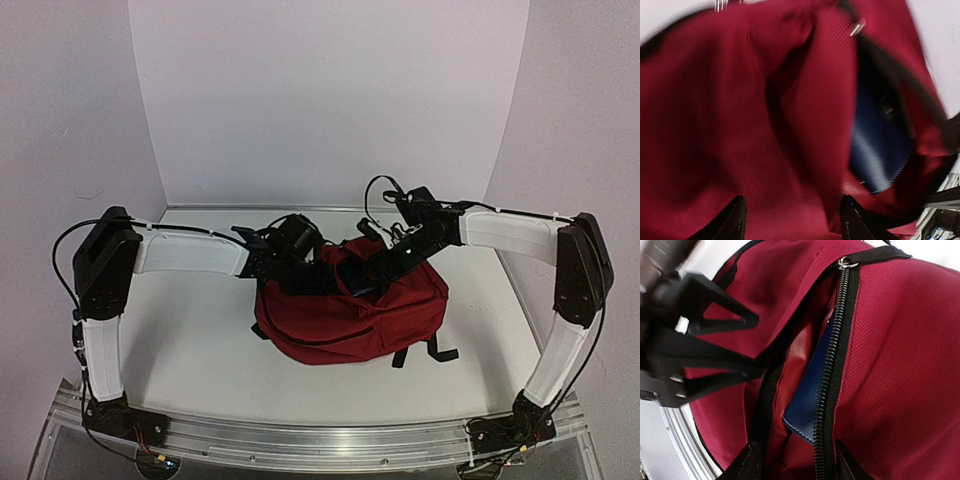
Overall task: Pack the student bag
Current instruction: Adjust the student bag at the center of the board.
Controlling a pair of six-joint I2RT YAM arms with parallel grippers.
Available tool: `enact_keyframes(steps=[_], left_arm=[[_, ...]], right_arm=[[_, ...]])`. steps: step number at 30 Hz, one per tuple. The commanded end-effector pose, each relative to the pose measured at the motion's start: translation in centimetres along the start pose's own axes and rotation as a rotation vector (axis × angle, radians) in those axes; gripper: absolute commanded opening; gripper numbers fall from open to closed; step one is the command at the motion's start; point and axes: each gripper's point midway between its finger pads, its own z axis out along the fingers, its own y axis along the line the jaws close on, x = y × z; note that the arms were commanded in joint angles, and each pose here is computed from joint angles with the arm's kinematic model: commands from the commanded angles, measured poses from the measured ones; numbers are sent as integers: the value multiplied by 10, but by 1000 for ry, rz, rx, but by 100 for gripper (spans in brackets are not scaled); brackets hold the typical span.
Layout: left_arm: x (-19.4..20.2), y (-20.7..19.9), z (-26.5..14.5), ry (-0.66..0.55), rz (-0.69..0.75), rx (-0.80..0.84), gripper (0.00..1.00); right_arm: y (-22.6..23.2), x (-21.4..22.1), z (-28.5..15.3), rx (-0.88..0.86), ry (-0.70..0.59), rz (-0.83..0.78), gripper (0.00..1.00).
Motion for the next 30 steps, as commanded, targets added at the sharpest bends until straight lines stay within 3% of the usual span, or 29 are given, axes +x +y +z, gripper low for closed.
enact_keyframes(steps=[1,3,5,7,8,12,17,20,23,25,30], left_arm=[[-1,-14,6,6,-19,1,58],[-1,-18,8,3,-24,22,47],[-7,-23,4,-22,-27,46,30],[-13,-34,-3,-43,-11,98,7],[-20,-42,-12,-63,8,125,1],[-47,-77,-47,-127,87,251,0],[-70,-111,-90,-177,165,357,0],[-85,-112,-111,-213,176,355,0],[-97,-88,-118,-209,99,350,0],[-99,-65,-114,-191,42,341,0],[-91,-25,-102,-136,-11,284,0]], right_arm=[[3,-10,-17,42,-17,-39,42],[3,-11,-19,51,-21,-45,34],[3,-10,-18,45,-17,-44,21],[4,-6,-12,26,-2,-35,6],[5,-5,-8,6,6,-28,0],[27,-5,8,-88,27,-28,0],[80,-41,0,-205,-57,-74,0],[101,-60,-9,-246,-112,-72,0],[98,-65,-6,-231,-123,-66,0],[91,-64,-7,-207,-126,-69,9],[52,-68,-47,-176,-192,-30,63]])
